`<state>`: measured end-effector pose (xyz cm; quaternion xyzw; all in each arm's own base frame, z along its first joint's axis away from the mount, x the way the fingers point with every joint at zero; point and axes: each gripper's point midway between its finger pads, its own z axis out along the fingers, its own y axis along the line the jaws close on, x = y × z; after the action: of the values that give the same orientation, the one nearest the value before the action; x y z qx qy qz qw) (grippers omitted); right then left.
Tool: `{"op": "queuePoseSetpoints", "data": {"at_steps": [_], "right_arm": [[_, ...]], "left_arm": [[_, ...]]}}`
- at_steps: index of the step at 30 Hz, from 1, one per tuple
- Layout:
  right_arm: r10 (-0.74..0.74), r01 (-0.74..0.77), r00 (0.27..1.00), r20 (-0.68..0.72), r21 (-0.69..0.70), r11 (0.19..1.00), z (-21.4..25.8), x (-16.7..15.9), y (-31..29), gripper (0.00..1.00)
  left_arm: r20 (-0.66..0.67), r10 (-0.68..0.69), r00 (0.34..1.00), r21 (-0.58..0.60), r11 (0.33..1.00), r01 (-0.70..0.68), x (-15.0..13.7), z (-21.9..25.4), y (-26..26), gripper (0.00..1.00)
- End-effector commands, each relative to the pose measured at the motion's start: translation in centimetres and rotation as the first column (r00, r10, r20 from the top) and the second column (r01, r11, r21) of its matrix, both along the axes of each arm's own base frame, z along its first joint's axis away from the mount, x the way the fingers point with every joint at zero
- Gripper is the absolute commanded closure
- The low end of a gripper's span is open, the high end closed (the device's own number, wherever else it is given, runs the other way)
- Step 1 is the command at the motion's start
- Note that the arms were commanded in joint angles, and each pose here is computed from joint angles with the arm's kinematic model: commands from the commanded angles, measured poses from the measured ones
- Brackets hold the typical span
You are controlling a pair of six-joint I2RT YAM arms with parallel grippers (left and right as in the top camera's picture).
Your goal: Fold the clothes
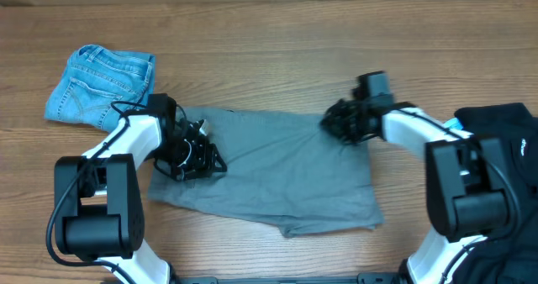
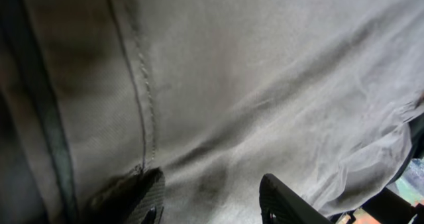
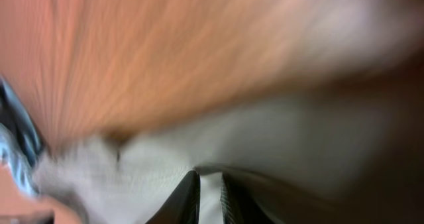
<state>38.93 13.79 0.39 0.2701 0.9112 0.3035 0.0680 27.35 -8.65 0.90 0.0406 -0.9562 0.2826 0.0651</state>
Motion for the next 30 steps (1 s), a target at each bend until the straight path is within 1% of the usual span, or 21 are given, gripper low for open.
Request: {"op": "queuePoseSetpoints", "data": {"at_steps": [1, 4, 8, 10, 12, 13, 14, 15, 16, 18, 20, 22, 24, 27, 29, 30], "right_arm": [[-0.004, 0.008, 0.998, 0.068, -0.055, 0.998, 0.0, 1.9, -5.4, 0.85], [0.055, -0.056, 0.994, 0.089, 0.002, 0.998, 2.2, 1.7, -6.8, 0.83], [0.15, -0.155, 0.979, 0.139, 0.028, 0.987, 6.0, 0.7, -7.1, 0.82], [0.185, -0.189, 0.979, 0.086, 0.033, 0.981, 8.8, -2.2, -6.5, 0.82], [0.195, -0.197, 0.98, 0.037, 0.048, 0.979, 9.5, -3.9, -6.0, 0.82], [0.207, -0.206, 0.978, -0.013, 0.058, 0.977, 9.6, -5.2, -5.5, 0.82], [0.219, -0.215, 0.974, -0.051, 0.068, 0.974, 9.4, -6.2, -5.1, 0.82], [0.237, -0.231, 0.967, -0.097, 0.064, 0.971, 9.1, -7.3, -4.6, 0.82], [0.248, -0.243, 0.962, -0.118, 0.054, 0.969, 8.8, -7.8, -4.3, 0.82], [0.289, -0.289, 0.943, -0.165, 0.026, 0.957, 7.9, -9.2, -3.3, 0.82], [0.305, -0.313, 0.931, -0.202, -0.011, 0.95, 6.9, -10.2, -2.6, 0.82], [0.262, -0.29, 0.93, -0.258, -0.08, 0.954, 5.2, -11.0, -2.5, 0.82], [0.232, -0.272, 0.932, -0.277, -0.115, 0.956, 4.0, -11.4, -2.5, 0.82], [0.185, -0.224, 0.946, -0.265, -0.127, 0.966, 2.5, -11.2, -2.6, 0.82], [0.182, -0.22, 0.949, -0.257, -0.128, 0.967, 2.2, -11.1, -2.7, 0.78], [0.182, -0.221, 0.949, -0.259, -0.129, 0.967, 2.2, -11.2, -2.7, 0.78]], "left_arm": [[-0.037, -0.015, 0.999, 0.154, 0.988, 0.021, 0.4, -1.0, 3.2, 0.49], [-0.028, -0.015, 1.0, 0.155, 0.988, 0.019, 1.7, 1.1, 3.3, 0.48], [0.038, -0.031, 0.999, 0.154, 0.988, 0.025, 3.4, 4.4, 3.4, 0.44], [0.11, -0.02, 0.994, 0.19, 0.982, -0.001, 4.6, 7.1, 4.2, 0.42], [0.128, 0.027, 0.991, 0.247, 0.967, -0.058, 4.8, 8.0, 5.4, 0.39], [0.131, 0.068, 0.989, 0.281, 0.954, -0.103, 4.8, 8.3, 6.5, 0.36], [0.127, 0.095, 0.987, 0.295, 0.947, -0.129, 4.7, 8.3, 7.1, 0.32], [0.124, 0.118, 0.985, 0.299, 0.942, -0.151, 4.7, 8.2, 7.8, 0.21], [0.121, 0.13, 0.984, 0.303, 0.939, -0.161, 4.6, 8.1, 8.3, 0.14], [0.114, 0.169, 0.979, 0.314, 0.929, -0.197, 4.4, 7.6, 9.7, 0.06], [0.107, 0.212, 0.971, 0.313, 0.92, -0.236, 4.0, 7.0, 11.0, 0.02], [0.107, 0.255, 0.961, 0.307, 0.911, -0.276, 3.7, 6.3, 12.3, 0.0], [0.107, 0.271, 0.957, 0.283, 0.914, -0.29, 3.3, 5.4, 12.8, 0.0], [0.093, 0.3, 0.949, 0.277, 0.908, -0.314, 2.1, 3.5, 13.5, 0.0], [0.107, 0.308, 0.945, 0.304, 0.895, -0.326, 1.8, 2.1, 14.5, 0.0], [0.113, 0.341, 0.933, 0.296, 0.885, -0.359, 1.8, 1.4, 15.0, 0.0]]}}
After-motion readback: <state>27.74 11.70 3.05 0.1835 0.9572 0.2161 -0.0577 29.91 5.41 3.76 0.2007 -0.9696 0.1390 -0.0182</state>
